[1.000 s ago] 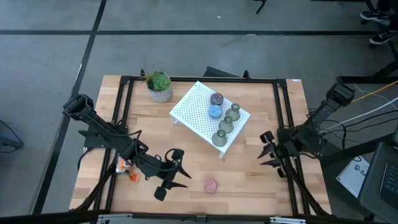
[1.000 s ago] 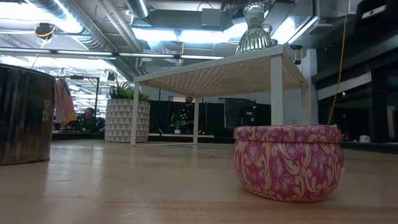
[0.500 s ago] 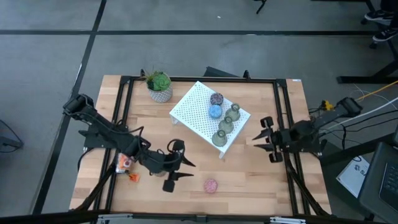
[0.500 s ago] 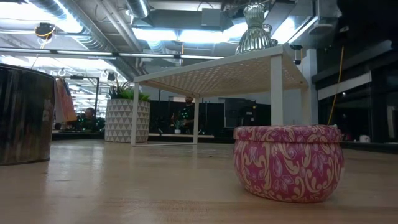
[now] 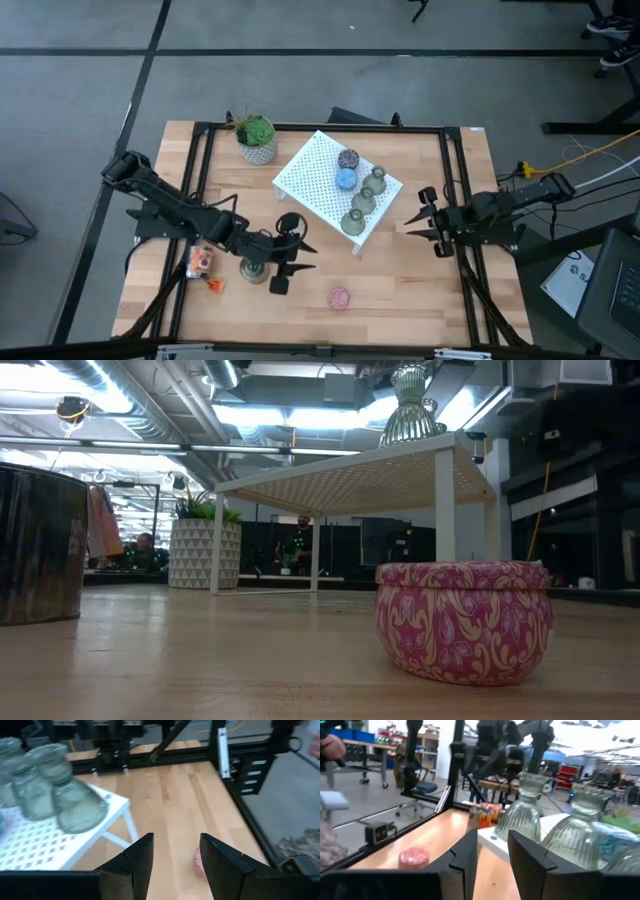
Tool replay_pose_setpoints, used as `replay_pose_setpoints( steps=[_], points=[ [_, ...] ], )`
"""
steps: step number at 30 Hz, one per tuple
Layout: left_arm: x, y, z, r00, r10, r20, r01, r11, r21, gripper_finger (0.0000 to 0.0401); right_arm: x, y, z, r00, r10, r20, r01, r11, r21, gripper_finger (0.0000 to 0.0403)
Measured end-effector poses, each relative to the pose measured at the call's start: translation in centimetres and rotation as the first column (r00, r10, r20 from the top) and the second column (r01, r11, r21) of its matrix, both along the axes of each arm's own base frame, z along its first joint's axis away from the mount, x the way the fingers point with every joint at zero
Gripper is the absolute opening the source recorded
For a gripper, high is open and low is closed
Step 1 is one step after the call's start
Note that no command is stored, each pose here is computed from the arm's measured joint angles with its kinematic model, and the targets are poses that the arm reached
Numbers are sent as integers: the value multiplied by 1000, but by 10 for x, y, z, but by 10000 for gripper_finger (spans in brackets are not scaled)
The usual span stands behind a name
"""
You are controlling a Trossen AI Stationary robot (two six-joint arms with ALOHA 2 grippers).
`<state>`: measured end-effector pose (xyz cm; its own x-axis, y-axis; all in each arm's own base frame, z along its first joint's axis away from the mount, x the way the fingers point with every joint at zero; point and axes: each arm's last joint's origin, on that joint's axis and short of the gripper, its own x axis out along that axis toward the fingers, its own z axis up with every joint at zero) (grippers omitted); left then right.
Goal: Pick & Place candle stick holders
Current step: Put the pink patterned scented candle on the shelf aligned with the other blue patterned scented candle
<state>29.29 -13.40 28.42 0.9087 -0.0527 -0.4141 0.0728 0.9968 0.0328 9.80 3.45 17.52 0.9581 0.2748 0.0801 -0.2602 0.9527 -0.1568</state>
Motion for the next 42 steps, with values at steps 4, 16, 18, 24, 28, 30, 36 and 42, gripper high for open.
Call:
replay_pose_setpoints(
  steps=[4, 16, 18, 24, 28, 30, 36, 42],
  points=[
    [5, 13, -1, 999, 49, -17, -49, 999, -18, 155, 1, -2, -5, 999, 12, -42, -13, 1000, -26, 112],
    [12, 28, -3, 998, -39, -50, 33, 994, -106, 155, 2, -7, -16, 987, -27, -159, 19, 998, -55, 112],
    [13, 27, -5, 997, -45, -57, 39, 994, -101, 155, 2, -7, -16, 987, -33, -158, 24, 998, -59, 112],
    [21, 15, -11, 990, -123, -71, 119, 991, -64, 155, 2, -8, -16, 986, -38, -160, 28, 998, -63, 112],
    [32, 4, -15, 983, -165, -75, 165, 986, -3, 162, 2, -8, -16, 986, -38, -160, 28, 998, -62, 112],
    [37, -3, -18, 978, -188, -85, 191, 981, 25, 170, 2, -8, -16, 986, -38, -160, 28, 998, -63, 112],
    [50, -24, -25, 962, -254, -103, 263, 962, 76, 208, 2, -8, -16, 986, -38, -160, 28, 998, -63, 112],
    [61, -37, -48, 958, -236, -165, 245, 969, 41, 250, 2, -8, -16, 986, -38, -160, 28, 998, -63, 112]
  ],
)
